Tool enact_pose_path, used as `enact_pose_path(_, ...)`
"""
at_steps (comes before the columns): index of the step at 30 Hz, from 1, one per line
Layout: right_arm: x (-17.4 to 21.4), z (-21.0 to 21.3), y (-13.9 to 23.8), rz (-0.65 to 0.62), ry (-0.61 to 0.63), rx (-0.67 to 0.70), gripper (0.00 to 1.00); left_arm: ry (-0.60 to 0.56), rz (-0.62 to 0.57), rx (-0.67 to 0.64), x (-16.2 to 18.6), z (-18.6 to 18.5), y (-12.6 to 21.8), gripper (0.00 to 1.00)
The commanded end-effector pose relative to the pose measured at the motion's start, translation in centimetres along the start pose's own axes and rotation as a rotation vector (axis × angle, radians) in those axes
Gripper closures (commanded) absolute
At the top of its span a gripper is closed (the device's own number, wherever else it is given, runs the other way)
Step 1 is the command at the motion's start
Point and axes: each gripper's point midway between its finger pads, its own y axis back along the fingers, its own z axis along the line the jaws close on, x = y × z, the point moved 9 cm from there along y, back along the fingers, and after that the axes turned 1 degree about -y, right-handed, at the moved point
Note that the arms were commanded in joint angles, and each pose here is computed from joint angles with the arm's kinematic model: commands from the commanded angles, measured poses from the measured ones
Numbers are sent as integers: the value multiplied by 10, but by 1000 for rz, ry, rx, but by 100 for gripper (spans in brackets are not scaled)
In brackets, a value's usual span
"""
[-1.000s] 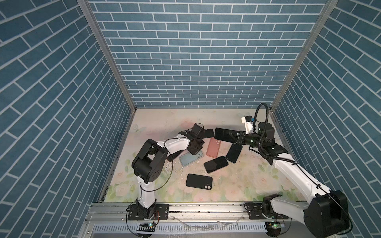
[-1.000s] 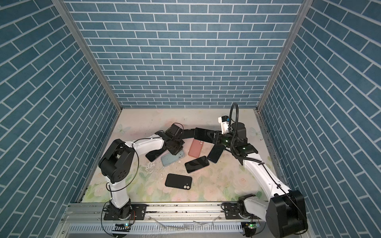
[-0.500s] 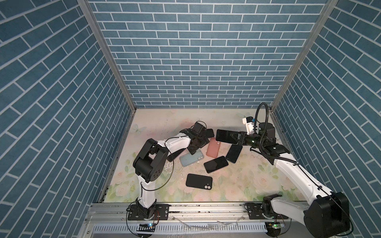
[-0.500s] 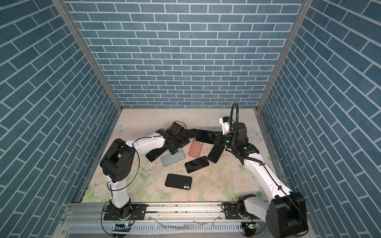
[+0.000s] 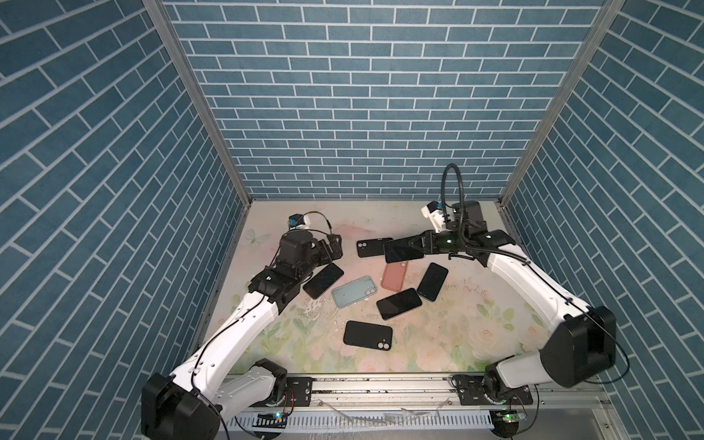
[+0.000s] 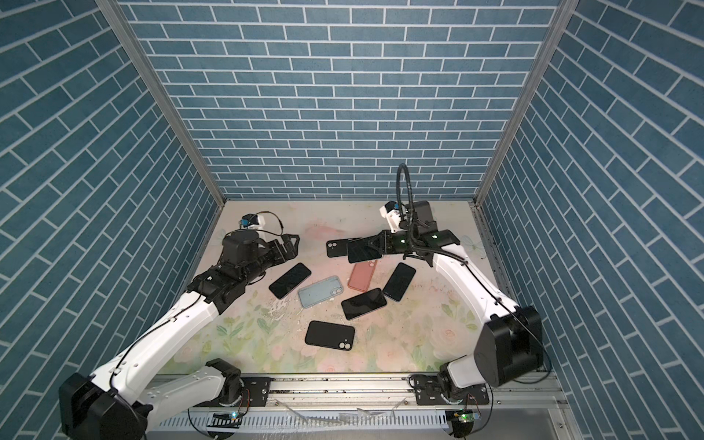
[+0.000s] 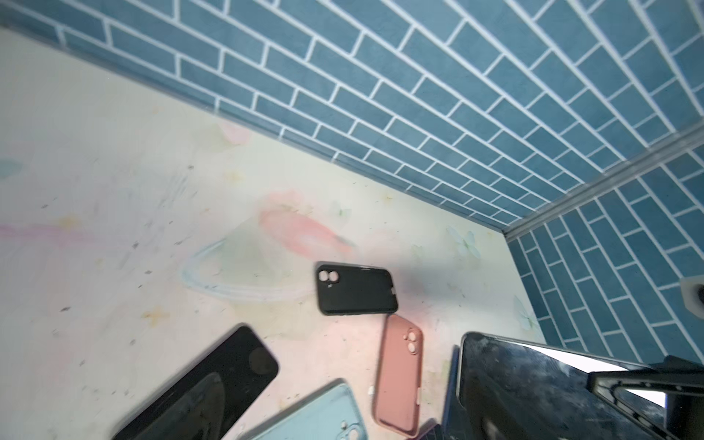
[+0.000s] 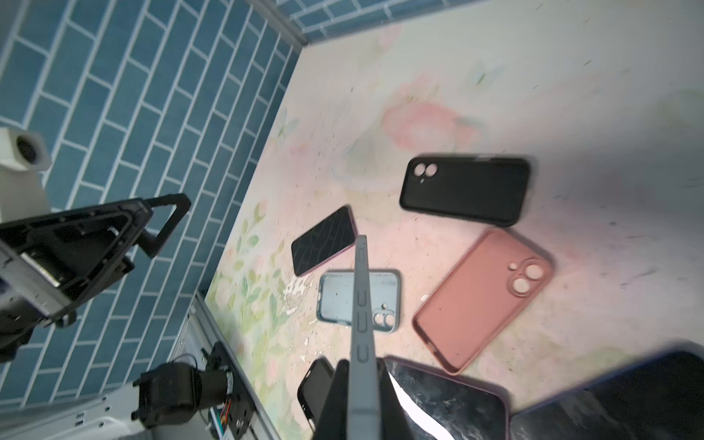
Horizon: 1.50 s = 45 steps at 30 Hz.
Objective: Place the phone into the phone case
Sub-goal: 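Lower the silver-framed phone toward the light blue case with the right gripper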
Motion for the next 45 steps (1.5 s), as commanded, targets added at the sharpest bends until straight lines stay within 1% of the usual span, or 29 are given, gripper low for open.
enact_pose_path(1, 7, 17, -25, 143, 50, -103, 100, 79, 141, 87, 27, 23, -3, 0)
enact_pose_path(2, 6, 18, -33, 167, 50, -112, 100, 77, 150, 104, 32, 25, -2, 0)
enact_pose_path(4, 7, 19, -52, 229, 49, -122, 100, 105, 206, 105, 54, 36, -4, 0)
enact_pose_path(9, 8, 19, -91, 323, 37, -144, 100, 210, 318, 151, 91, 51, -13, 1)
enact_pose_path(14, 12, 24, -122, 358, 60, -169, 100, 286, 357, 123, 108, 62, -22, 0)
enact_pose_path(18, 20, 24, -142, 370, 51, -185, 100, 354, 378, 122, 119, 68, -30, 0)
enact_pose_path(23, 28, 22, -157, 375, 35, -210, 100, 416, 384, 131, 129, 72, -39, 1)
enact_pose_path(28, 37, 12, -168, 404, 4, -200, 100, 469, 394, 109, 136, 78, -46, 3)
enact_pose_path(39, 55, -8, -187, 467, -69, -168, 100, 507, 421, 98, 150, 83, -61, 4)
enact_pose_path(44, 64, -17, -192, 510, -112, -132, 100, 500, 427, 109, 154, 82, -66, 5)
enact_pose_path(45, 66, -19, -193, 520, -120, -123, 100, 527, 430, 102, 155, 82, -67, 5)
